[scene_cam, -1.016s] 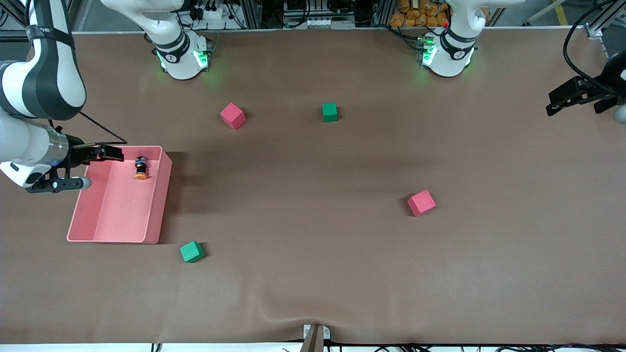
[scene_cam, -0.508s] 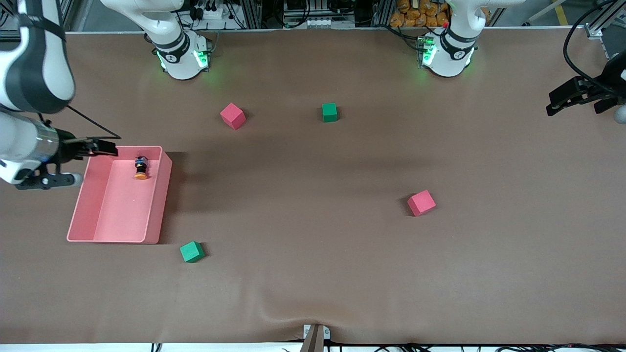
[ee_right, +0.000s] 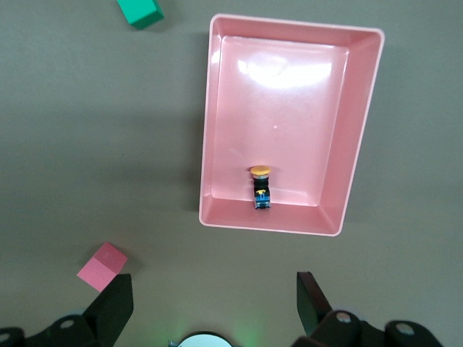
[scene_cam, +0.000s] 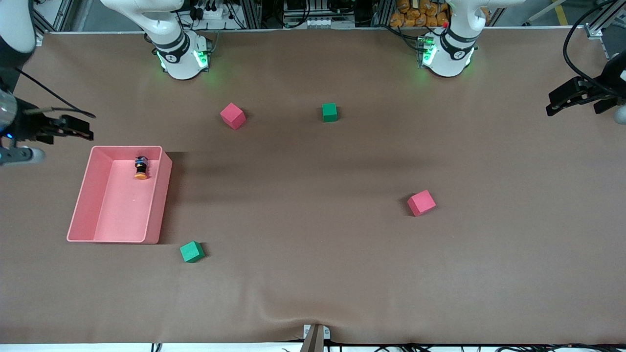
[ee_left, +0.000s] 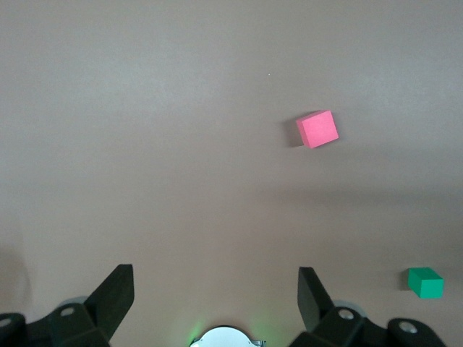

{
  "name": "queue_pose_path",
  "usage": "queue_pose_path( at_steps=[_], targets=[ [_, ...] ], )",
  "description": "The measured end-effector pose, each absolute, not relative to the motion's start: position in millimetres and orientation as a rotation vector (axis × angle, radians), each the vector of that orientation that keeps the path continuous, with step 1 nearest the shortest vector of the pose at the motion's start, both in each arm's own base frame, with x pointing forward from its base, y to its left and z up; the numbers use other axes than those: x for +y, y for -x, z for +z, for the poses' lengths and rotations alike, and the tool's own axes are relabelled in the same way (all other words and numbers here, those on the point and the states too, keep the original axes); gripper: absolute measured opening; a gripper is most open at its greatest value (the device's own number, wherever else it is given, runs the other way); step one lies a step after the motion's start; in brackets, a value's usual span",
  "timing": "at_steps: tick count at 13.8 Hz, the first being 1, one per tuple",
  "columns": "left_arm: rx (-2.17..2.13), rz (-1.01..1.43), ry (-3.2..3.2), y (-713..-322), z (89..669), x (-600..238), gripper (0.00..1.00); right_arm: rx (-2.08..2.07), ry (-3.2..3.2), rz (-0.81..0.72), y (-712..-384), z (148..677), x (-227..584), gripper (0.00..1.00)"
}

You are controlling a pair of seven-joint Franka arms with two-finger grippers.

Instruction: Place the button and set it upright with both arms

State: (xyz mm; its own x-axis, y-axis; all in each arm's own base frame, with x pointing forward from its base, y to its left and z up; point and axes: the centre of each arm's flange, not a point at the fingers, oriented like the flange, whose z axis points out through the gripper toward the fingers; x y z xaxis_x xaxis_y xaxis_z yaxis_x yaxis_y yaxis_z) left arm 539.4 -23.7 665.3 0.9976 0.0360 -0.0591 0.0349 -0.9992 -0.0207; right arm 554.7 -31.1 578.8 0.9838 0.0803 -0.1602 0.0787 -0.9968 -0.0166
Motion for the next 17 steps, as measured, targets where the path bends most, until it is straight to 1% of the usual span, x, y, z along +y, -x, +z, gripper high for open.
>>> queue_pose_path(
  at_steps=[3, 7, 12, 15, 17],
  targets=[
    [-0.054, 0.093, 3.120, -539.4, 665.3, -23.7, 1.00, -0.118, 3.125, 0.199, -544.7, 599.4, -33.3, 1.00],
    [-0.053, 0.093, 3.120, -539.4, 665.3, -24.0, 1.00, -0.110, 3.129, 0.163, -537.9, 612.7, -32.4, 1.00],
    [-0.054, 0.093, 3.120, -539.4, 665.3, -23.8, 1.00, -0.067, 3.130, 0.176, -533.5, 616.0, -33.1, 1.00],
    [-0.054, 0.093, 3.120, -539.5, 665.3, -23.8, 1.00, -0.058, 3.135, 0.121, -533.3, 618.7, -35.3, 1.00],
    [-0.053, 0.093, 3.120, -539.4, 665.3, -23.9, 1.00, -0.050, 3.136, 0.094, -526.8, 610.7, -37.8, 1.00]
  ],
)
